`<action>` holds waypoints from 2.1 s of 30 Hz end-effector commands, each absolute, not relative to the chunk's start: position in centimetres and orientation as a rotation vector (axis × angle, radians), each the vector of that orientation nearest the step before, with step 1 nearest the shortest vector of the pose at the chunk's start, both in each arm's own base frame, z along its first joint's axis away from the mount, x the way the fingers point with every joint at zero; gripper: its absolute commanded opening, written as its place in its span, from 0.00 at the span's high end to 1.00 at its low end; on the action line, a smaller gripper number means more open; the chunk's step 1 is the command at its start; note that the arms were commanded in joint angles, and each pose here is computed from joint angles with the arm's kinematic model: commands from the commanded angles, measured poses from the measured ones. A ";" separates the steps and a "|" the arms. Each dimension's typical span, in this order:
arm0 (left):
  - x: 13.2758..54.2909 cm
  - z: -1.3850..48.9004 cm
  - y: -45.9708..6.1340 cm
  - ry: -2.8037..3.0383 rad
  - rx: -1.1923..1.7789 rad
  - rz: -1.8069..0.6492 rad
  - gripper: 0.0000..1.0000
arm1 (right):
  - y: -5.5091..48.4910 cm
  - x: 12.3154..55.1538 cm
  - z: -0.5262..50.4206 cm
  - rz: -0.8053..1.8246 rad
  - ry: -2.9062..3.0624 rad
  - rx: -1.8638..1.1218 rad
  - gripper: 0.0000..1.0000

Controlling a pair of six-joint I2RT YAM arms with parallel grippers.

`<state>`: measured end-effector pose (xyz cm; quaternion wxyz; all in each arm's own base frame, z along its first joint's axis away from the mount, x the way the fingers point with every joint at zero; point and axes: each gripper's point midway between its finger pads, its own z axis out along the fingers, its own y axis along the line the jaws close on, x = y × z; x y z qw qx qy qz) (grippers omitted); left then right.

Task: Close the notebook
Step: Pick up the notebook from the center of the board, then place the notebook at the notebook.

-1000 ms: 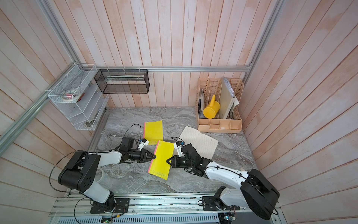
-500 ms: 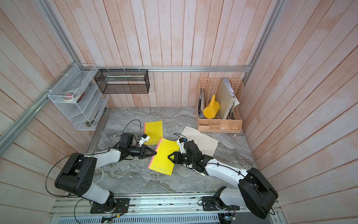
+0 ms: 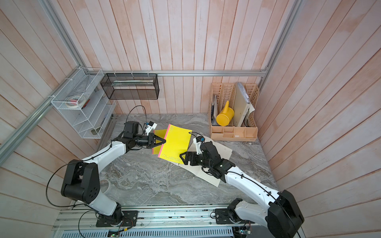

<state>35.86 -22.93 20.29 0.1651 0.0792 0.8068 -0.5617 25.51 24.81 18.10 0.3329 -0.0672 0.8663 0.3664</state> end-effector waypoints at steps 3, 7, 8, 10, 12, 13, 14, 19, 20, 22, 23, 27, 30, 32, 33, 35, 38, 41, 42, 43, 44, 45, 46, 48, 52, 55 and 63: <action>39.1 20.0 -21.3 2.311 0.167 -1.494 1.00 | 21.3 25.5 17.1 0.863 2.254 -0.063 0.02; 41.1 18.7 -20.0 2.337 0.102 -1.431 1.00 | 21.1 25.6 17.5 0.897 2.232 -0.052 0.02; 41.6 18.6 -19.7 2.333 0.084 -1.427 1.00 | 21.1 25.7 17.4 0.899 2.233 -0.052 0.02; 42.5 17.9 -18.9 2.335 0.030 -1.405 1.00 | 21.3 25.8 17.2 0.909 2.237 -0.050 0.02; 43.3 17.6 -18.3 2.318 -0.011 -1.409 1.00 | 21.6 25.7 16.8 0.927 2.248 -0.056 0.02; 43.8 17.4 -17.8 2.307 -0.039 -1.403 1.00 | 21.8 25.7 16.5 0.938 2.256 -0.060 0.02; 44.2 17.5 -17.6 2.291 -0.057 -1.414 1.00 | 22.0 25.6 16.3 0.947 2.262 -0.059 0.02; 46.1 17.8 -17.3 2.241 -0.083 -1.452 1.00 | 22.3 25.6 15.9 0.965 2.274 -0.065 0.02; 46.4 17.6 -17.2 2.238 -0.093 -1.455 1.00 | 22.3 25.6 15.9 0.965 2.274 -0.066 0.02; 47.1 17.1 -17.2 2.241 -0.109 -1.462 1.00 | 22.3 25.6 15.9 0.961 2.275 -0.065 0.02; 47.5 16.9 -17.1 2.243 -0.120 -1.464 1.00 | 22.3 25.6 15.7 0.961 2.280 -0.065 0.02; 48.3 15.6 -16.9 2.250 -0.150 -1.475 1.00 | 22.2 25.5 15.5 0.958 2.292 -0.063 0.02; 48.4 14.5 -16.7 2.275 -0.166 -1.464 1.00 | 22.2 25.4 15.4 0.959 2.294 -0.061 0.02; 48.4 13.7 -16.4 2.291 -0.178 -1.443 1.00 | 22.1 25.4 15.3 0.960 2.293 -0.054 0.02; 48.4 13.4 -16.3 2.297 -0.179 -1.427 1.00 | 22.2 25.3 15.3 0.962 2.293 -0.056 0.02; 48.4 12.7 -15.9 2.308 -0.191 -1.403 1.00 | 22.3 25.4 15.2 0.965 2.299 -0.060 0.02; 48.3 11.9 -15.6 2.319 -0.207 -1.405 1.00 | 22.4 25.3 15.0 0.969 2.310 -0.064 0.02; 48.2 11.2 -15.2 2.332 -0.222 -1.398 1.00 | 22.4 25.3 14.8 0.969 2.312 -0.060 0.02; 48.1 11.0 -15.2 2.340 -0.225 -1.395 1.00 | 22.3 25.3 14.8 0.968 2.311 -0.057 0.02; 48.0 10.7 -15.0 2.347 -0.230 -1.389 1.00 | 22.3 25.2 14.7 0.971 2.312 -0.055 0.02; 47.9 10.4 -14.9 2.357 -0.233 -1.386 1.00 | 22.4 25.2 14.7 0.975 2.312 -0.053 0.02; 47.8 10.0 -14.8 2.366 -0.237 -1.385 1.00 | 22.4 25.2 14.7 0.979 2.312 -0.052 0.02; 47.7 9.7 -14.8 2.374 -0.242 -1.388 1.00 | 22.4 25.2 14.6 0.980 2.315 -0.051 0.02; 47.4 9.1 -14.7 2.391 -0.249 -1.388 1.00 | 22.5 25.1 14.4 0.983 2.320 -0.052 0.02; 47.0 8.2 -14.6 2.414 -0.255 -1.383 1.00 | 22.6 25.2 14.3 0.988 2.324 -0.052 0.02; 46.8 7.8 -14.5 2.425 -0.252 -1.377 1.00 | 22.6 25.2 14.4 0.988 2.323 -0.050 0.02; 46.4 7.2 -14.0 2.445 -0.257 -1.357 1.00 | 22.7 25.0 14.2 1.005 2.327 -0.046 0.02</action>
